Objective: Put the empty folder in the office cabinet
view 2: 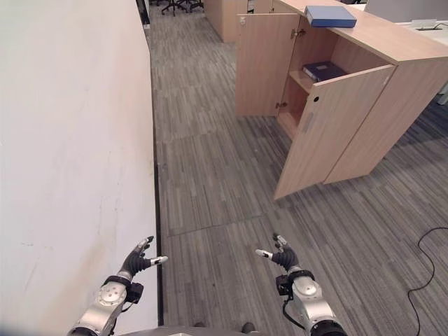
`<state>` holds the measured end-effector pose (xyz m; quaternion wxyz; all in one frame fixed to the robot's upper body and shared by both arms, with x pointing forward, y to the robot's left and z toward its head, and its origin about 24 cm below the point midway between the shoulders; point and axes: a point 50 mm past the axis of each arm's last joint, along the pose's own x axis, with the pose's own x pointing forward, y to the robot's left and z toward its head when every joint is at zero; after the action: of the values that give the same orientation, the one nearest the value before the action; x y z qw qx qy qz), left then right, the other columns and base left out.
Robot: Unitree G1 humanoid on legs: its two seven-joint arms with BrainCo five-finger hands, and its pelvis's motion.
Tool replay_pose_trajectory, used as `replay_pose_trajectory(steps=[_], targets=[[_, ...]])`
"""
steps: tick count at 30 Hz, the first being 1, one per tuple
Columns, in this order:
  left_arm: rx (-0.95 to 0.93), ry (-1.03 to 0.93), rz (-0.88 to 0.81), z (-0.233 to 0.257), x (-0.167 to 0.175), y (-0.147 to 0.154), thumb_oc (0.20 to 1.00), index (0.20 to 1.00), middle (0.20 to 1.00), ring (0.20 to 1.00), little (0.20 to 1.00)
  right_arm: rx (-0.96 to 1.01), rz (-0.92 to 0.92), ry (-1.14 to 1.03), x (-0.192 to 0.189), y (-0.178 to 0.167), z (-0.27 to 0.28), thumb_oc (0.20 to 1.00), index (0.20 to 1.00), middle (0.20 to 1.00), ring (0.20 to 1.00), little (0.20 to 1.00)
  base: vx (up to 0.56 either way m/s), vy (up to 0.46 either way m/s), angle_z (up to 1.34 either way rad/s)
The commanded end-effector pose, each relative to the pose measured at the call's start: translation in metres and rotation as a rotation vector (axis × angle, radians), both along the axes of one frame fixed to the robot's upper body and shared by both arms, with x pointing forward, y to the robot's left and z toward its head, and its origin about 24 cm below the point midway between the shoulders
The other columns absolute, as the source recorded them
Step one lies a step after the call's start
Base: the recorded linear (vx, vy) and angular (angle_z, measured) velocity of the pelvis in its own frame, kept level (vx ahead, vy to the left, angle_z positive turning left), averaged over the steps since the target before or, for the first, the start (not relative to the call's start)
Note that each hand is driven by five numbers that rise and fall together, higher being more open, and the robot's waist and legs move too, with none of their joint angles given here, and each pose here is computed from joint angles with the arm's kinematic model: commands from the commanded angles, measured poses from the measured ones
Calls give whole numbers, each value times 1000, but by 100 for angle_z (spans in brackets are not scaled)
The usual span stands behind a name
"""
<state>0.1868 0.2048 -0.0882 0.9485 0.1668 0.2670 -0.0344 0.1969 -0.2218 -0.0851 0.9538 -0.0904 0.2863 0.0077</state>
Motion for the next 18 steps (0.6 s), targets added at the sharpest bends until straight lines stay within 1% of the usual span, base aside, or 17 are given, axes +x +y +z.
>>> replay_pose_trajectory(steps=[1,14,18], targets=[[0,-47,0,7,11,5,1000,1000,1000,1000,1000,-1,63,-60,9,9,8,1000,1000,1000,1000,1000,0,0,0],[2,1,-5,-1,5,4,1000,1000,1000,1000,1000,-6,37,60,-9,6,-13,1000,1000,1000,1000,1000,-1,-10,0],[2,4,-7,-1,5,4,1000,1000,1000,1000,1000,-8,32,66,-11,4,-13,1000,1000,1000,1000,1000,-7,-48,1]])
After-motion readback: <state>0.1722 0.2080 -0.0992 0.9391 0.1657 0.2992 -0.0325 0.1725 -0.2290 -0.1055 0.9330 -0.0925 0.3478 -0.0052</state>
